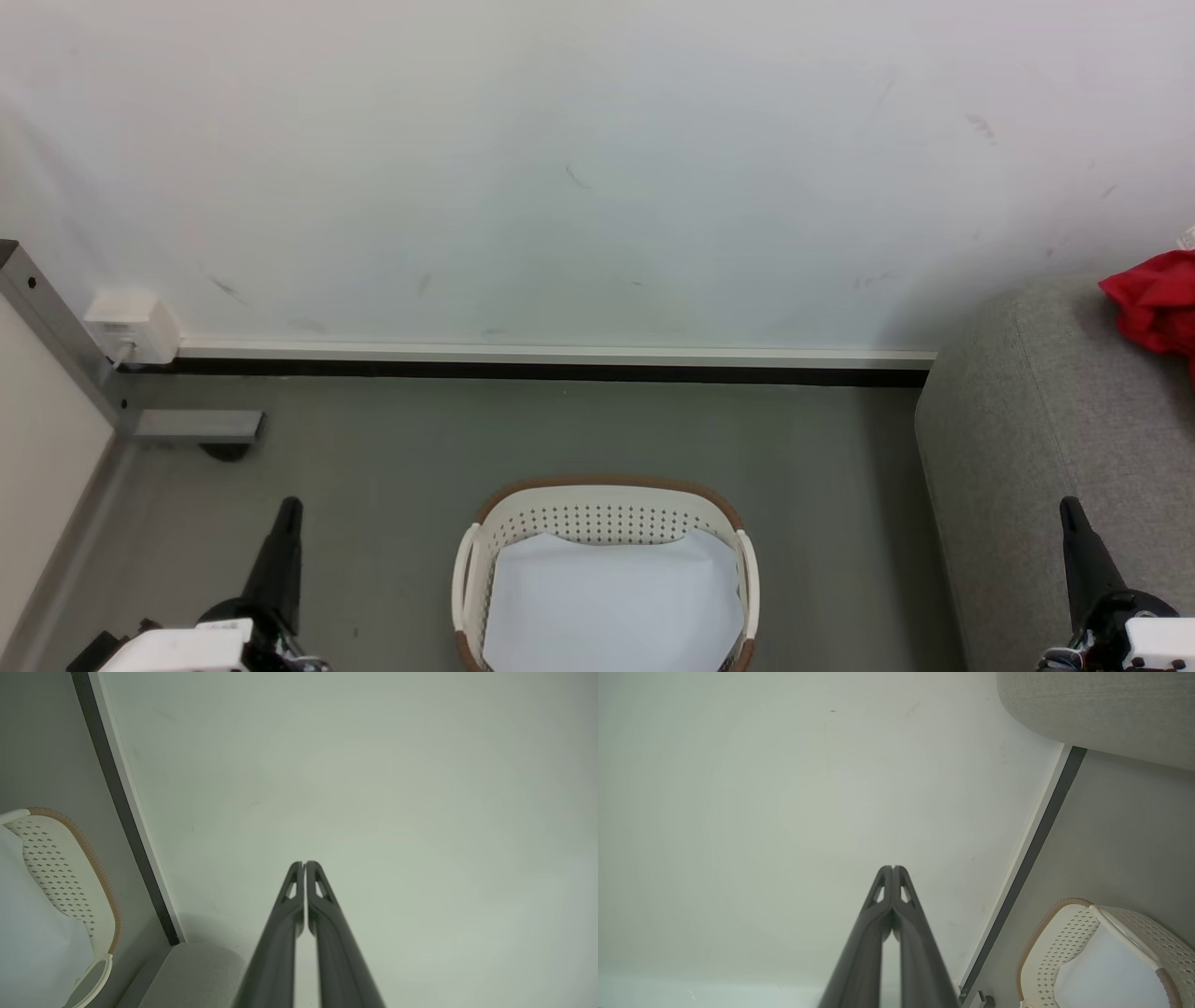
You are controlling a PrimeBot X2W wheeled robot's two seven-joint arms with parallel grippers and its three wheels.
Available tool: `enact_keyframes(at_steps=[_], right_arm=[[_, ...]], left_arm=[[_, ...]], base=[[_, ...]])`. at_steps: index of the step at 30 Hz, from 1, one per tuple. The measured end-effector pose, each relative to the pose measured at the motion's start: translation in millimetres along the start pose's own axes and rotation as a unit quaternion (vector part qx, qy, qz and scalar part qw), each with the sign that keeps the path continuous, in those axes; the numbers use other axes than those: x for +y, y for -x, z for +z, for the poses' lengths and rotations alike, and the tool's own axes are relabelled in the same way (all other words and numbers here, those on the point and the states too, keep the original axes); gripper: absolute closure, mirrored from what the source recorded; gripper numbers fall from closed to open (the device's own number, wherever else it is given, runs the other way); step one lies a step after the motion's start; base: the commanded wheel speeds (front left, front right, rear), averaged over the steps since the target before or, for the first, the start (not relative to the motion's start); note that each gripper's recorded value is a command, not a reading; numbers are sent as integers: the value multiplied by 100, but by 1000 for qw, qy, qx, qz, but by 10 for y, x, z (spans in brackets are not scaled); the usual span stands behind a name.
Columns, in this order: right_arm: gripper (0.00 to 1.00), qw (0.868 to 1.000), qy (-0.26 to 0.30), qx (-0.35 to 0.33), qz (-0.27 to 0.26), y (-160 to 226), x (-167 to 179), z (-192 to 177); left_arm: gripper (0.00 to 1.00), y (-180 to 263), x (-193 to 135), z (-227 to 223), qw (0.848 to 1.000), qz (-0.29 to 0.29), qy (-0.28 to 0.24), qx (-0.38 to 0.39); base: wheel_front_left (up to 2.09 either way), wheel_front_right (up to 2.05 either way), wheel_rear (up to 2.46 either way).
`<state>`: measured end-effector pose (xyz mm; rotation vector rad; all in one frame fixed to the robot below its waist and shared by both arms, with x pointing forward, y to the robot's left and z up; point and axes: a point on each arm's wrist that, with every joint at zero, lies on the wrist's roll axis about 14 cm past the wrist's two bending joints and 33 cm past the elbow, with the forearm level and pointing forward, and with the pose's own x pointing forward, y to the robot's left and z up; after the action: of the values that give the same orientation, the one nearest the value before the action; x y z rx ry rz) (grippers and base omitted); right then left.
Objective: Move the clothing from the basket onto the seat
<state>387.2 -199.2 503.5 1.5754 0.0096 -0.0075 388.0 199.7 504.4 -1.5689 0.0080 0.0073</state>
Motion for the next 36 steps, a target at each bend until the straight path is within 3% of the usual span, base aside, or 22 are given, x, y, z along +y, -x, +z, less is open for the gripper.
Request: enact_keyframes(at_steps=[36], right_arm=[[100, 1000, 0, 0, 0, 0, 0, 0]], left_arm=[[100, 0, 0, 0, 1000, 0, 0, 0]], base=[[0, 0, 0]])
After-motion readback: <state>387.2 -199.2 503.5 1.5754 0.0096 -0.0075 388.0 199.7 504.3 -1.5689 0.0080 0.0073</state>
